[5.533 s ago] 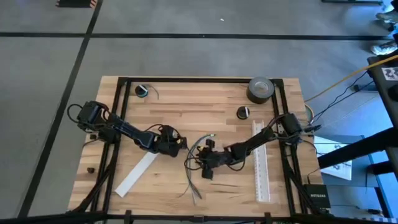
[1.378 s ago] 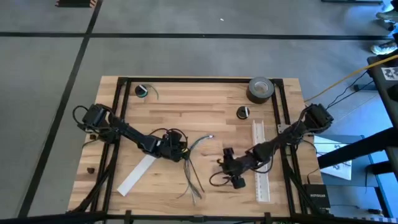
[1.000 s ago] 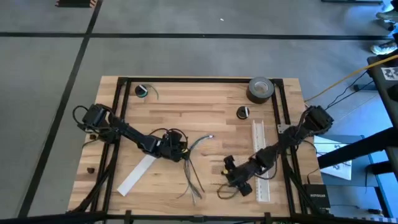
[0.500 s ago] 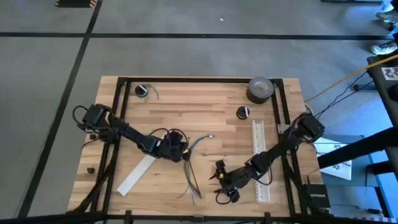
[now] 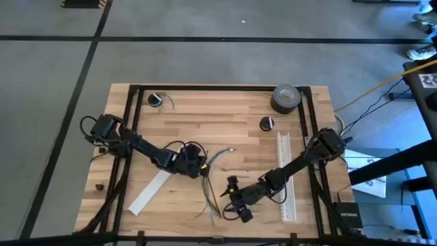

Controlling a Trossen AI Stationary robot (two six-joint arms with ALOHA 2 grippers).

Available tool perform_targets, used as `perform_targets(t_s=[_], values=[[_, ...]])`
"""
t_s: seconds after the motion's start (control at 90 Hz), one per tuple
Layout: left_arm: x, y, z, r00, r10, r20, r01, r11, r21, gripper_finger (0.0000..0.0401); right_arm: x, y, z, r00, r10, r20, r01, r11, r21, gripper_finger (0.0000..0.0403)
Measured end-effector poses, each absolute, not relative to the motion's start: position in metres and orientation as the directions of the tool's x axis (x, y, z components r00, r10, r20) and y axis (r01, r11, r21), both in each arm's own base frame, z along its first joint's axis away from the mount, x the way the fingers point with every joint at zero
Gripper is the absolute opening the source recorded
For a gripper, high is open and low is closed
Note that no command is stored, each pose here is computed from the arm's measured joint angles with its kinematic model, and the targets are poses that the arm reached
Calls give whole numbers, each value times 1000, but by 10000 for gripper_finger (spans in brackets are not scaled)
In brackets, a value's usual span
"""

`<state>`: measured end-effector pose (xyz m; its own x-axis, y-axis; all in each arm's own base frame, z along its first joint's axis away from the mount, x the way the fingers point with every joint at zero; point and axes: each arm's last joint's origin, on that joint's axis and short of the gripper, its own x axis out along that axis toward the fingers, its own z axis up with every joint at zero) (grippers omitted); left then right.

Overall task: Ziptie cables
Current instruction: Wrap the cable wires using the black zip tie

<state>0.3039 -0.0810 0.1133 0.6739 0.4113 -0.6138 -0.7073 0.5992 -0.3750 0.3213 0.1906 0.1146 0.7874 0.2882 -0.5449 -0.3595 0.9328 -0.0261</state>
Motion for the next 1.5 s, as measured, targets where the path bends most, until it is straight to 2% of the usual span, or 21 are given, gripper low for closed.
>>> perform_targets(t_s=[0.3,0.478,0.667,0.844,1.1,1.244,1.5], values=[[304,-83,113,679,405,-612,-701,604,-379,0,327,181,115,799,267,-539,-312,950,7,264],[303,-85,113,681,402,-612,-699,607,-378,0,331,174,115,821,203,-533,-203,977,60,264],[303,-85,114,683,401,-610,-693,620,-368,0,336,185,127,831,252,-496,-203,967,152,264],[304,-86,114,692,393,-605,-686,620,-382,0,344,189,119,820,155,-551,-165,986,33,264],[304,-87,114,694,388,-607,-682,624,-381,0,373,198,106,800,106,-591,-132,991,-1,264],[304,-88,114,694,387,-607,-681,625,-380,0,370,197,103,715,44,-698,-130,989,-72,264],[304,-88,114,695,386,-607,-679,629,-378,0,367,195,104,683,31,-730,-135,987,-84,264]])
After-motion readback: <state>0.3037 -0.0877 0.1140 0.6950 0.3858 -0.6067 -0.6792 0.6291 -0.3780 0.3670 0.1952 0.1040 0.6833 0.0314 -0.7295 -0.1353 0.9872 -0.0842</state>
